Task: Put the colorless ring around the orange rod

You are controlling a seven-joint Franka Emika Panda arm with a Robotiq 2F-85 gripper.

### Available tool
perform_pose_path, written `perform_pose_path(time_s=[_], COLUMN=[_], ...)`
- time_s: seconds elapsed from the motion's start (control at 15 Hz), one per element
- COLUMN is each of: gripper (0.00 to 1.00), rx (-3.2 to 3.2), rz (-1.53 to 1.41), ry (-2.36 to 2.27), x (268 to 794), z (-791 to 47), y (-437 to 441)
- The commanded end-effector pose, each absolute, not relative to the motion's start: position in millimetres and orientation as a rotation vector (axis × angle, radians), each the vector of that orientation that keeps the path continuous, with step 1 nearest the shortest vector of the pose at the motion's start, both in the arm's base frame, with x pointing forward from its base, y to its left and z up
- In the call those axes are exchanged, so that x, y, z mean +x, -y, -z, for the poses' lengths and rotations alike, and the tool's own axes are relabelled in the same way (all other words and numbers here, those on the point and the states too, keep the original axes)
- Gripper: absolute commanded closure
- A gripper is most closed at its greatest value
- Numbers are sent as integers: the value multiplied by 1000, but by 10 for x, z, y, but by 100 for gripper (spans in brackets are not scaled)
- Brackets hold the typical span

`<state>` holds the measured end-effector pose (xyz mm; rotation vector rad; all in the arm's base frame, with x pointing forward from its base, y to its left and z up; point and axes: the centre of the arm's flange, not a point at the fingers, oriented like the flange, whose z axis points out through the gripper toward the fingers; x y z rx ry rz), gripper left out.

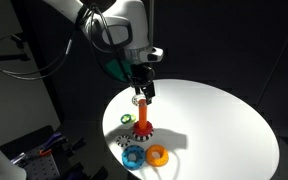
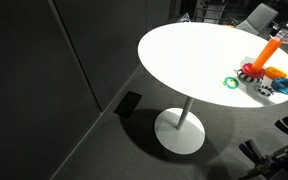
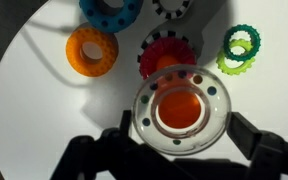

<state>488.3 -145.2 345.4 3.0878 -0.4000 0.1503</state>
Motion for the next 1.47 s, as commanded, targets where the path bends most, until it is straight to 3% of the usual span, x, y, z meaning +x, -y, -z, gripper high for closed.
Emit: perform_pose_path(time_s=[0.0,0.27,0.33,1.4], gripper=[31,31,1,0], rx=[3084,3093,3095,3236], rz=[-145,-101,-94,93], ry=[430,425,422,192], x=[4993,4996,4994,4670], z=[-3404,-3306,-3288,-3488], y=[1521,1518,1516,1359])
